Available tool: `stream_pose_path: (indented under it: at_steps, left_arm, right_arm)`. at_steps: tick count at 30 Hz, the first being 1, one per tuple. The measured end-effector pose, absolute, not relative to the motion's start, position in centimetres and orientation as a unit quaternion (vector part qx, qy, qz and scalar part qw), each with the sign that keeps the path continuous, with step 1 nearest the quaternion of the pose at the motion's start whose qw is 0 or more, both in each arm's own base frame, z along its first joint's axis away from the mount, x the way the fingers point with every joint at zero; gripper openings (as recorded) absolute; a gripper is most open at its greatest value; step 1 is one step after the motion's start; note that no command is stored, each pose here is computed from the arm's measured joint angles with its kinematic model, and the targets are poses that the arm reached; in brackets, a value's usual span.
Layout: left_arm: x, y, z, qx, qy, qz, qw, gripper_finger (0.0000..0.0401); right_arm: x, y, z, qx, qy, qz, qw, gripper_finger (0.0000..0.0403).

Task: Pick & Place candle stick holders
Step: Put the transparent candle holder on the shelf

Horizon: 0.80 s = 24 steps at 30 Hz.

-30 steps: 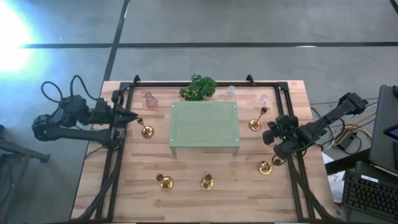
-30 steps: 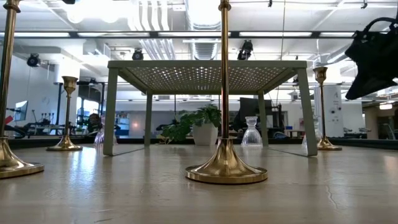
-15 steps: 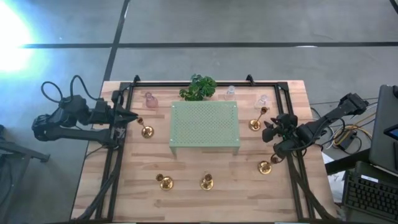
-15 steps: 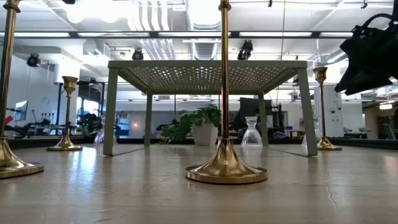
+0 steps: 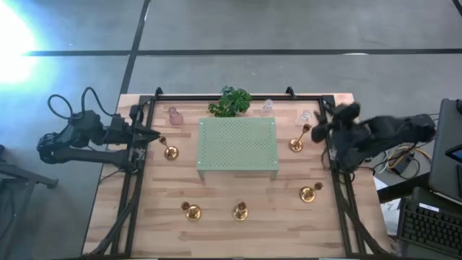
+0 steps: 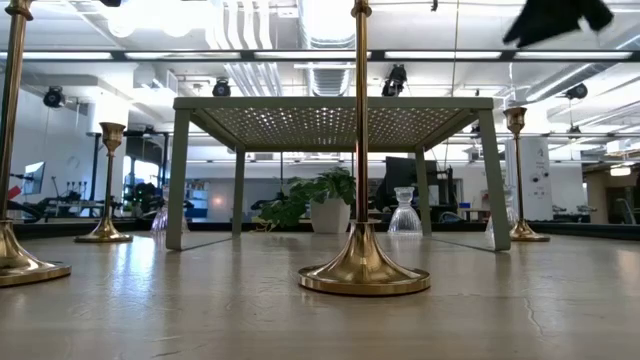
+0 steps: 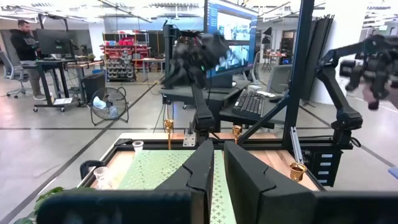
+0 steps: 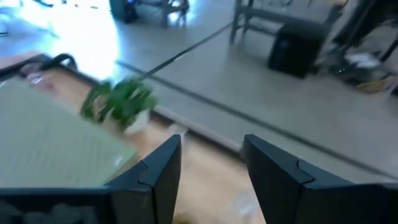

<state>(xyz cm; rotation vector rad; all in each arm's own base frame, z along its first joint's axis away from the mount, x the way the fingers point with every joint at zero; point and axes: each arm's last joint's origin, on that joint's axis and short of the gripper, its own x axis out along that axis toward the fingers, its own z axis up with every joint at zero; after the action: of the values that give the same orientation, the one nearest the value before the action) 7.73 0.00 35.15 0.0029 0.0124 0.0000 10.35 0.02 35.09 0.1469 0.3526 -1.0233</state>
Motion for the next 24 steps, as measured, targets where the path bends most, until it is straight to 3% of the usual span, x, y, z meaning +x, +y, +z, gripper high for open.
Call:
stream_pose_path:
  at_steps: [6,11,16,24]
  left_arm:
    - [7.7,0.0,35.2,0.001,0.006,0.0,1.0,0.0045]
    - [7.7,0.0,35.2,0.002,0.006,0.0,1.0,0.0045]
    - [7.7,0.0,35.2,0.002,0.006,0.0,1.0,0.0045]
    - [7.7,0.0,35.2,0.002,0.006,0.0,1.0,0.0045]
  right_arm:
    - [10.5,-2.4,41.0,0.045,0.152,-0.463,0.872,0.0166]
    - [12.1,-5.4,43.7,0.013,0.148,-0.428,0.892,0.0166]
    - [13.7,-10.3,43.2,0.014,0.188,-0.395,0.899,0.0165]
    - [14.9,-17.4,39.1,0.038,0.167,-0.314,0.934,0.0142]
